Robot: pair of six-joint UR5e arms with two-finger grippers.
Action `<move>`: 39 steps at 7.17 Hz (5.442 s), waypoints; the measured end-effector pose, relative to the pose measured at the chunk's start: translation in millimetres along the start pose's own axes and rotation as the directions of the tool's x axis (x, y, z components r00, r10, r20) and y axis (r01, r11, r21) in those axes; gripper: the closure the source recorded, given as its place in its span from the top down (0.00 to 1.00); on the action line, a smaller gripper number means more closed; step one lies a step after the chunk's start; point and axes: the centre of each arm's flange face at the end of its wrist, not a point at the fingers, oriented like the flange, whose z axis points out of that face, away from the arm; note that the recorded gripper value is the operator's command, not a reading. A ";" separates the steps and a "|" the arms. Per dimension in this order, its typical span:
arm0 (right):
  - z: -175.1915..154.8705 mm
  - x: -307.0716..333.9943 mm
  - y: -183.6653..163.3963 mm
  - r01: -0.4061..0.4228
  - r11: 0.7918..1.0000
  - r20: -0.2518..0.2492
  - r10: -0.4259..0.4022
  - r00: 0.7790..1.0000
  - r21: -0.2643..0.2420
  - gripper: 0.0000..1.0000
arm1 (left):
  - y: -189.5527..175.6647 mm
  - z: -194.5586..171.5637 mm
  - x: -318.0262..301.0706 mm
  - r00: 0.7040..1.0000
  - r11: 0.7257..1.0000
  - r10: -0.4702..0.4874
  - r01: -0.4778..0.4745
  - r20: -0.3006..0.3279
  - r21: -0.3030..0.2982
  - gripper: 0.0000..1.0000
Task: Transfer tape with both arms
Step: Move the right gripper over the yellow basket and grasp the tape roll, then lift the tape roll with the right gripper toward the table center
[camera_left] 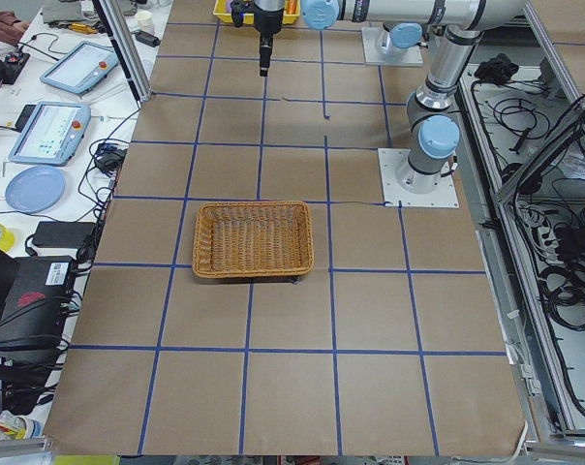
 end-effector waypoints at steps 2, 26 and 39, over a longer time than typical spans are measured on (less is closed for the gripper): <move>9.2 33.8 -10.8 0.167 0.986 -0.013 -0.167 0.986 -0.001 1.00 | -0.1 -0.2 -0.3 1.000 1.000 -0.001 0.001 0.000 0.001 1.00; 195.6 324.1 -97.5 0.898 0.428 -0.124 -0.890 0.439 0.105 0.00 | 0.1 2.9 -2.7 1.000 1.000 -0.005 0.005 0.003 -0.004 1.00; 234.1 -178.0 -49.9 0.343 0.909 0.093 -0.330 0.939 -0.236 0.00 | -1.8 2.9 -8.8 1.000 1.000 0.007 -0.007 0.007 -0.002 1.00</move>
